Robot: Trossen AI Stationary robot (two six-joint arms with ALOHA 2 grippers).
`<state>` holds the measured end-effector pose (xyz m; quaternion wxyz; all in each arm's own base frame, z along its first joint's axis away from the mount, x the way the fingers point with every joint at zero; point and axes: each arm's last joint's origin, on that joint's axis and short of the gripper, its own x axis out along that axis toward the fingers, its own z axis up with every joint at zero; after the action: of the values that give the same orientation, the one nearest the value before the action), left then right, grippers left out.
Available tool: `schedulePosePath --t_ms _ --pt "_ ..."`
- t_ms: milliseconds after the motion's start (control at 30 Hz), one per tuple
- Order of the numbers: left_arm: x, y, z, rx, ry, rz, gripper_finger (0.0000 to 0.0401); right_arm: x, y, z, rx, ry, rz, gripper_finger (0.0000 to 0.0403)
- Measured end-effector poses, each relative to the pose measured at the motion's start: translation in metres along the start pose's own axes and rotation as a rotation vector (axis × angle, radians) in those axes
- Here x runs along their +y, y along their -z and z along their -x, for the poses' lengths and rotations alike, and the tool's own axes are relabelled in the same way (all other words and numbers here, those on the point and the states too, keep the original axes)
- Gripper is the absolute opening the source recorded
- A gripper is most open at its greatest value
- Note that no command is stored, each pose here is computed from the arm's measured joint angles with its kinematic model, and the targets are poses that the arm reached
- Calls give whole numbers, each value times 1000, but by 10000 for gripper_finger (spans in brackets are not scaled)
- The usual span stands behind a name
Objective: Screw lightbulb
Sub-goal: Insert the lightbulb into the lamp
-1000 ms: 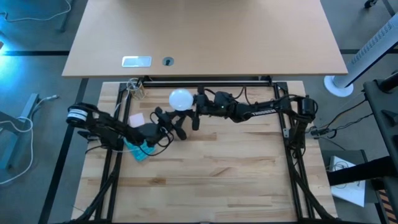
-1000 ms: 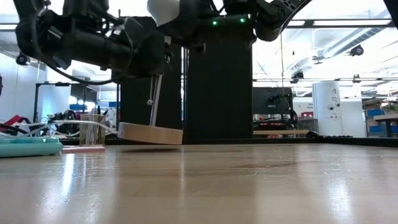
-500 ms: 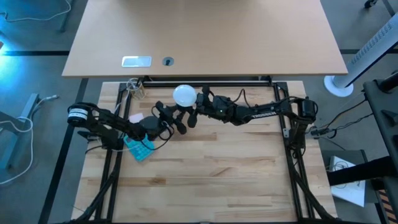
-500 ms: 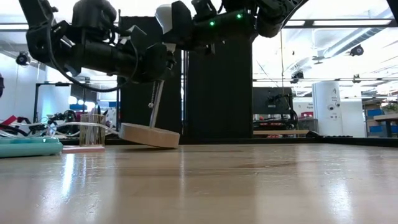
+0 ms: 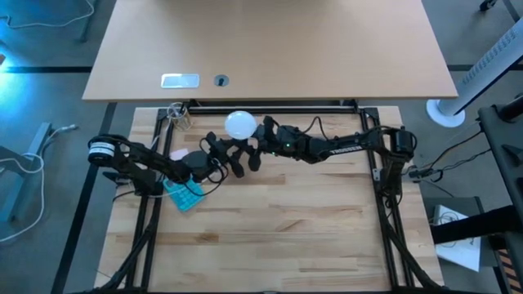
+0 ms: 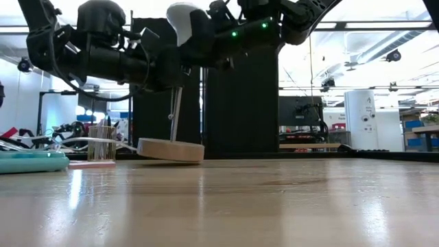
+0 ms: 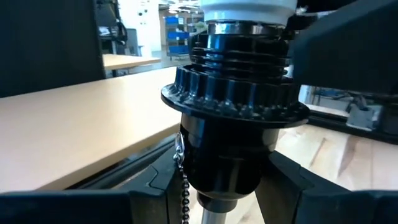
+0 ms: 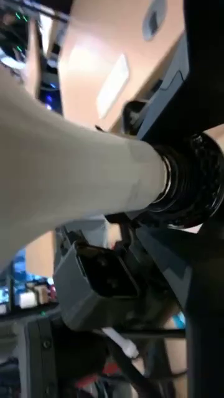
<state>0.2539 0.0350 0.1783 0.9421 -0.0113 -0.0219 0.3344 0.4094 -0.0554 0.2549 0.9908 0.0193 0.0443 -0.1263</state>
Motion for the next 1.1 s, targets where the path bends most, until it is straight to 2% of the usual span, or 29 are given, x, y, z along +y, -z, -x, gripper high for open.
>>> schedulePosePath --t_ms 267,367,500,700,1000,1100 --pt "-5 -1 2 -10 82 9 139 2 -9 9 37 -88 21 274" --pt "-7 -3 3 -29 147 27 139 3 -16 15 43 -136 45 294" --pt "-11 -6 5 -53 249 56 139 6 -26 22 29 -263 47 315" --pt "-19 -9 8 -65 316 85 139 8 -32 27 18 -351 53 325" --pt "-32 -13 17 -99 451 116 139 12 -40 35 -4 -553 62 325" --pt "-35 -15 21 -109 490 129 139 13 -40 36 -12 -580 81 325"
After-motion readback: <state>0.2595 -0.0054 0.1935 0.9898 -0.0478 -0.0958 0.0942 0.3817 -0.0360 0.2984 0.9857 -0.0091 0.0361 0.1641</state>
